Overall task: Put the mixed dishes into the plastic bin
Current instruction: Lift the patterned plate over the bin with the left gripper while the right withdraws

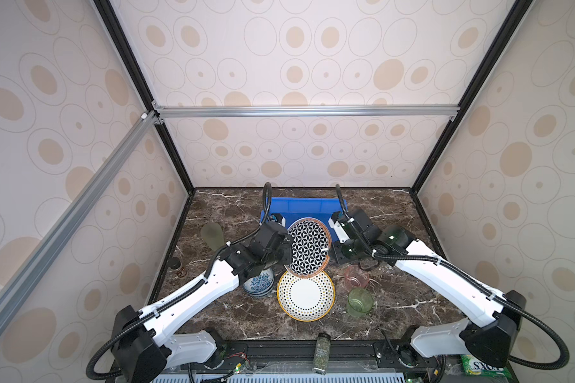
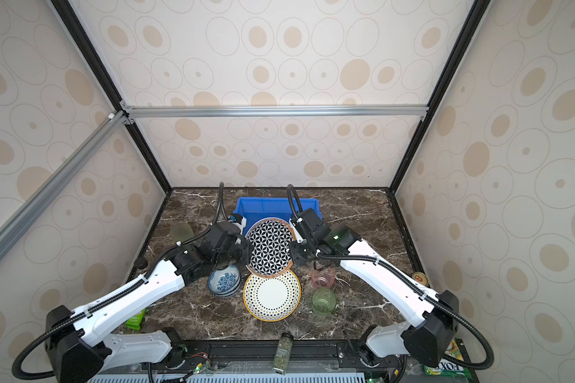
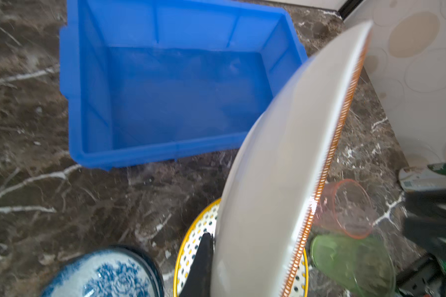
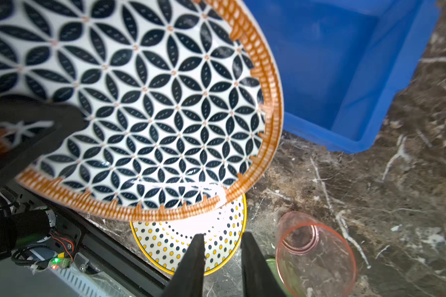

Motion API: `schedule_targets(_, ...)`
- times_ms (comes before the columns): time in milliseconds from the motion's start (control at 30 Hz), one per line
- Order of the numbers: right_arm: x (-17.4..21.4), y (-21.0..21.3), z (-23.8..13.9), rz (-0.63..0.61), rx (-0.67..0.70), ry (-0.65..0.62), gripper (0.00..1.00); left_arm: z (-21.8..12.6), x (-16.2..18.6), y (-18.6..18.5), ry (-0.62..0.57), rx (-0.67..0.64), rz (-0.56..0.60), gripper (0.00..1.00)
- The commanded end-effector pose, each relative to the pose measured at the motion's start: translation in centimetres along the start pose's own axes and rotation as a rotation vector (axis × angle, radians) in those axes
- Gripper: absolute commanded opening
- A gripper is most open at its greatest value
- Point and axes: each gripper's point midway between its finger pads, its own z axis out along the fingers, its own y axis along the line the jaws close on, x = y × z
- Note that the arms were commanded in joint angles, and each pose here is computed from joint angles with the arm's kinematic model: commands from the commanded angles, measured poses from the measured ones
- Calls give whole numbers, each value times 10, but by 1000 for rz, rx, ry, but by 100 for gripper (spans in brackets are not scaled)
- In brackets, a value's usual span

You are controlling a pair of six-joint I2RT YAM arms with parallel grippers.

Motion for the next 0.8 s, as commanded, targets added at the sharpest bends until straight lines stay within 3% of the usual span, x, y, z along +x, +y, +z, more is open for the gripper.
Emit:
schedule_targets(0,3,-14,-9,-32,71,-12,28,-7,-74,-21,-200,62,32,0)
schedule_targets(533,-1,-5,-1,-80,21,-31,30,73,-146,7,-210,89,-25,0)
schedule_targets(767,-5,-5,4,-74,26,-25,30,110,-151,28,-172,145,-94,0)
